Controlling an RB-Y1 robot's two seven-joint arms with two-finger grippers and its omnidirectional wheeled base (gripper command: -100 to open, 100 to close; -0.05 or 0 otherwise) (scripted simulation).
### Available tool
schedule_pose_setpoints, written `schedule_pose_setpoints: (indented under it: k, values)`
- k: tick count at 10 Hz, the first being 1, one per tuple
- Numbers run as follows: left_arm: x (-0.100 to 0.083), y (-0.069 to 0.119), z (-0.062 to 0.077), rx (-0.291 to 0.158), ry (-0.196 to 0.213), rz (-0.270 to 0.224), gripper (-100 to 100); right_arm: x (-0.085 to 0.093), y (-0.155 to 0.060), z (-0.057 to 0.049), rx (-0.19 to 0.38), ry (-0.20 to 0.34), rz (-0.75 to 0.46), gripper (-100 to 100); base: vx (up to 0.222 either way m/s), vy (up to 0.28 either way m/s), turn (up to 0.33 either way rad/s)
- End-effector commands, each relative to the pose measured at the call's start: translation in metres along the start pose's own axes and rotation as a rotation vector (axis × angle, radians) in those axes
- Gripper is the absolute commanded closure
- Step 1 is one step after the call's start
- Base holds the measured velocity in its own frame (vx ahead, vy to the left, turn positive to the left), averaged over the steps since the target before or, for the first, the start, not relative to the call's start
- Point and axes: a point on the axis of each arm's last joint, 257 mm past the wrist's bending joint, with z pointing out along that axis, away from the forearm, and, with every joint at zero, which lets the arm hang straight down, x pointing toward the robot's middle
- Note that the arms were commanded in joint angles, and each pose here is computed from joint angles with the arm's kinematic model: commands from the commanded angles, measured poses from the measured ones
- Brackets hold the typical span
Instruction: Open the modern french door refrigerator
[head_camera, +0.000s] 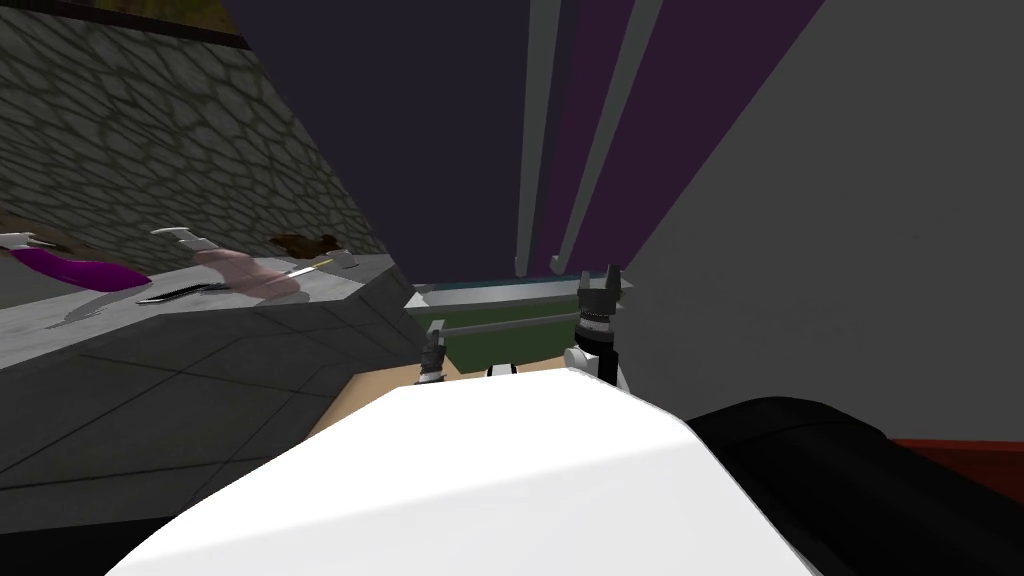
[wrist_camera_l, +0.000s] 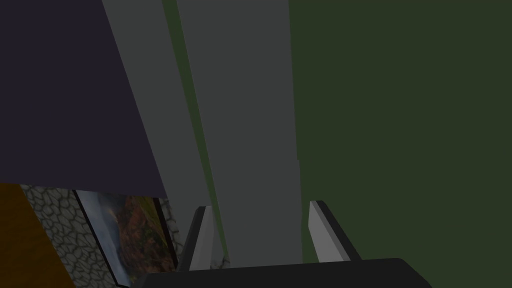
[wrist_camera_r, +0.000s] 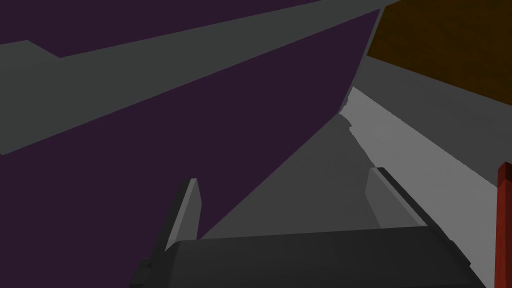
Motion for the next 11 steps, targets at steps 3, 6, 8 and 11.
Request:
schedule_pose_setpoints:
  k: [3, 6, 8, 11]
  values:
    - [0.0, -0.001, -0.012, -0.018, 0.01, -0.002, 100, 0.0, 0.0, 0.0, 0.0, 0.0, 0.0, 0, -0.195, -0.016, 0.016]
    - [0.001, -0.005, -0.017, -0.012, 0.014, -0.004, 100, 0.0, 0.0, 0.0, 0.0, 0.0, 0.0, 0, -0.14, -0.004, 0.015]
    - [0.001, -0.005, -0.023, -0.017, 0.018, -0.005, 100, 0.0, 0.0, 0.0, 0.0, 0.0, 0.0, 0, -0.223, -0.02, 0.021]
    - [-0.019, 0.004, -0.008, -0.016, 0.0, 0.006, 100, 0.0, 0.0, 0.0, 0.0, 0.0, 0.0, 0, -0.161, -0.044, -0.097]
